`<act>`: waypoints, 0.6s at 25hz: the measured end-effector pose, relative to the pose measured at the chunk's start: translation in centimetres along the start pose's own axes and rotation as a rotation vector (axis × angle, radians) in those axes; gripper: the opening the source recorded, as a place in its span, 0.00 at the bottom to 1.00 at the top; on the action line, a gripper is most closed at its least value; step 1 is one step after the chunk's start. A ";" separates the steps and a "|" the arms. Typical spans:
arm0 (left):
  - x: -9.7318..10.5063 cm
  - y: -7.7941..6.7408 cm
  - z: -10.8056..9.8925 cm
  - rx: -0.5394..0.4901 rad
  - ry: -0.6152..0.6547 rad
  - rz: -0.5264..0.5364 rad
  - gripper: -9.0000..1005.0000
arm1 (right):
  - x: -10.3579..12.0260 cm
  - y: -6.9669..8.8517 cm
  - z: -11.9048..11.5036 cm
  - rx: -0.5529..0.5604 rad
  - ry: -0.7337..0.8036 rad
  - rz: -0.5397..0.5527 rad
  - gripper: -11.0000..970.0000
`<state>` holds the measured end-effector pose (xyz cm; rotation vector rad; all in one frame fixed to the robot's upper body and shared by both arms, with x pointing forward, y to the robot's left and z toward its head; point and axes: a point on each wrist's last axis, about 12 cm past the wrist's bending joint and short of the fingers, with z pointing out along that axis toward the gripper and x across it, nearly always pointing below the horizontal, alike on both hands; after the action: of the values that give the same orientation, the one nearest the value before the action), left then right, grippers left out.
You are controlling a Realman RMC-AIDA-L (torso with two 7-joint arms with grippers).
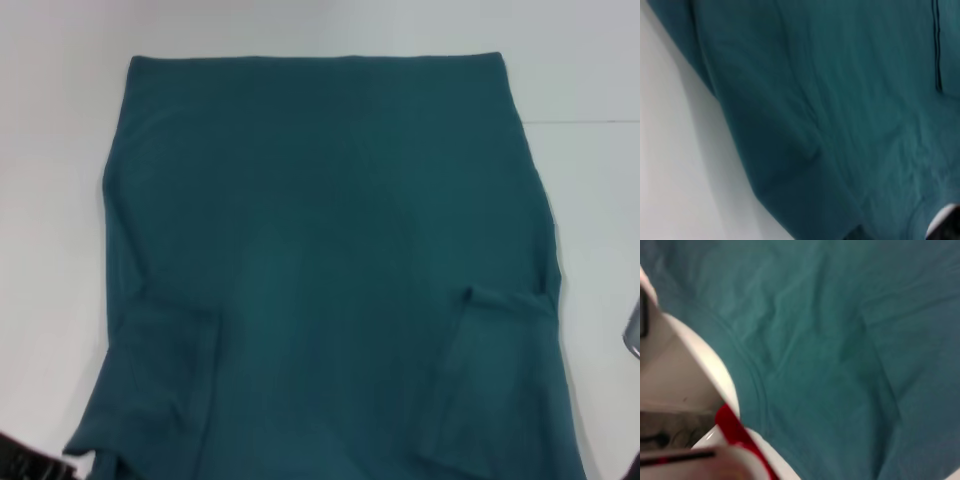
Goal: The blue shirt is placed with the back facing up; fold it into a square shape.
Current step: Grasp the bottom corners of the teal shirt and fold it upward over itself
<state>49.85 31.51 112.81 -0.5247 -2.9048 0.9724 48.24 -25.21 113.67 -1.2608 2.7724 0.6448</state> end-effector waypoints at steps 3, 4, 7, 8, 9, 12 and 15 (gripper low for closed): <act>0.7 -0.1 0.7 0.018 0.063 -0.008 0.03 | 0.7 0.1 -0.1 -0.023 0.030 -0.013 0.07; 1.0 -0.1 1.1 0.018 0.091 -0.014 0.03 | 0.9 0.1 0.0 -0.020 0.042 -0.012 0.07; 1.6 -0.2 2.1 0.006 0.168 -0.024 0.03 | 1.3 0.2 0.4 -0.014 0.086 -0.019 0.07; 1.7 -0.2 2.3 0.005 0.177 -0.025 0.03 | 1.4 0.3 0.6 -0.018 0.094 -0.022 0.07; 1.8 -0.2 2.5 0.004 0.193 -0.027 0.03 | 1.4 0.3 0.7 -0.022 0.099 -0.025 0.07; 2.0 -0.3 2.9 0.014 0.212 -0.025 0.03 | 1.5 0.4 0.9 -0.026 0.104 -0.025 0.07; 1.9 -0.2 2.8 0.028 0.198 -0.004 0.03 | 1.6 0.1 0.5 -0.028 0.074 -0.027 0.07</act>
<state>47.56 30.35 110.54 -0.5774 -2.7135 0.9026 47.03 -26.05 112.92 -1.3523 2.8093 0.6504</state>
